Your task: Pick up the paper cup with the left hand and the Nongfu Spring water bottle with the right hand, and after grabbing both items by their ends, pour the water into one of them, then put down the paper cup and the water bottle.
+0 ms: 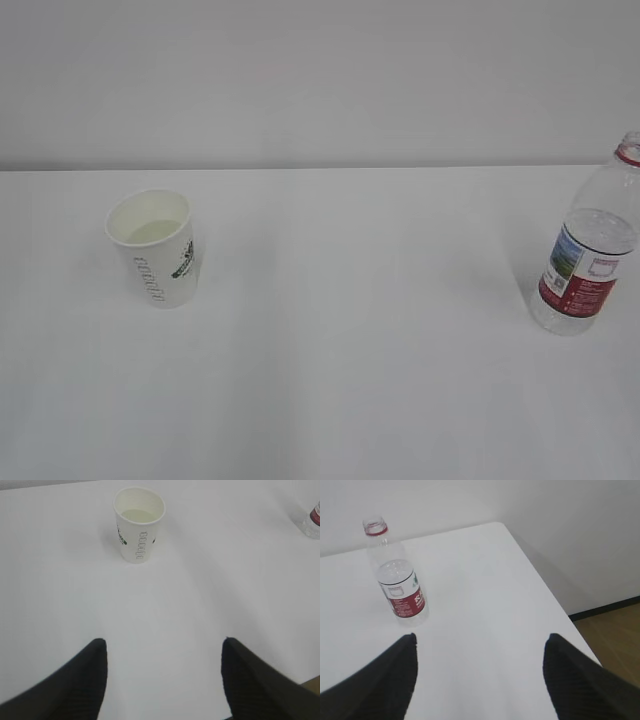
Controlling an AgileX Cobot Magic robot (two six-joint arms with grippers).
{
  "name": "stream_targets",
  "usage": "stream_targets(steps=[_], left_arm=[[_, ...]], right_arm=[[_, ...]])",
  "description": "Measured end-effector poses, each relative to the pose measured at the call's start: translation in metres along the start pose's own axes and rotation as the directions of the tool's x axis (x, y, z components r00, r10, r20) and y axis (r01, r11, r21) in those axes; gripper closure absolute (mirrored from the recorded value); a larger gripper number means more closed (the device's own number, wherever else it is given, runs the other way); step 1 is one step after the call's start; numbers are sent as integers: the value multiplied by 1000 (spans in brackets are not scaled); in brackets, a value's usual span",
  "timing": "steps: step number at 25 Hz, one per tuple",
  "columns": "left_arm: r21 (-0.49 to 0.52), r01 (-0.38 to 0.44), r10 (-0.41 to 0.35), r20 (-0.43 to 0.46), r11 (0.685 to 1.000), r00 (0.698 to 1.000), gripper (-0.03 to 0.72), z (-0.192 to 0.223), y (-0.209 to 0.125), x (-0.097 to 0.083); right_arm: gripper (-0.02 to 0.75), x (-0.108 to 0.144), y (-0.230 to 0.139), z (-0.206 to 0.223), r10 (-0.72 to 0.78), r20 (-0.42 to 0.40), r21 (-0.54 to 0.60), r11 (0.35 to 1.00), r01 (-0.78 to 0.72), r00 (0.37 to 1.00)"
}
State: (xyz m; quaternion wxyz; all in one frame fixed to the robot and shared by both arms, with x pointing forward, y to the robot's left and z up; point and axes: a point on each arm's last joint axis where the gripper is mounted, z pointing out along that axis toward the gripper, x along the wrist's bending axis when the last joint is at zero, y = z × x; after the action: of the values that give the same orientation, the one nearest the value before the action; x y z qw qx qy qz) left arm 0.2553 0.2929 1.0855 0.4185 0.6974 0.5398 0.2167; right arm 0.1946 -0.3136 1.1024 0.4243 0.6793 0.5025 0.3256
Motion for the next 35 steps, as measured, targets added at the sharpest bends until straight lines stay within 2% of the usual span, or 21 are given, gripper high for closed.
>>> stream_targets(steps=[4,14,23,27,35], left_arm=[[-10,0,0,3,1000,1000,172,-7,-7,1],[44,-6,5,1,999,1000,172,-10,-16,2],[-29,-23,23,13,999,1000,172,-25,-28,4],[-48,-27,28,16,999,999,172,-27,-31,4],[5,-27,27,10,1000,1000,172,-13,-43,6]], right_arm=[[150,3,-1,0,-23,-31,13,1000,23,999],[149,5,-8,-9,-13,-85,-29,1000,11,996],[150,5,-8,-9,-13,-91,-29,1000,11,996],[150,6,-12,-2,-18,-88,-1,1000,18,996],[150,9,-24,16,-30,-82,72,997,36,996]])
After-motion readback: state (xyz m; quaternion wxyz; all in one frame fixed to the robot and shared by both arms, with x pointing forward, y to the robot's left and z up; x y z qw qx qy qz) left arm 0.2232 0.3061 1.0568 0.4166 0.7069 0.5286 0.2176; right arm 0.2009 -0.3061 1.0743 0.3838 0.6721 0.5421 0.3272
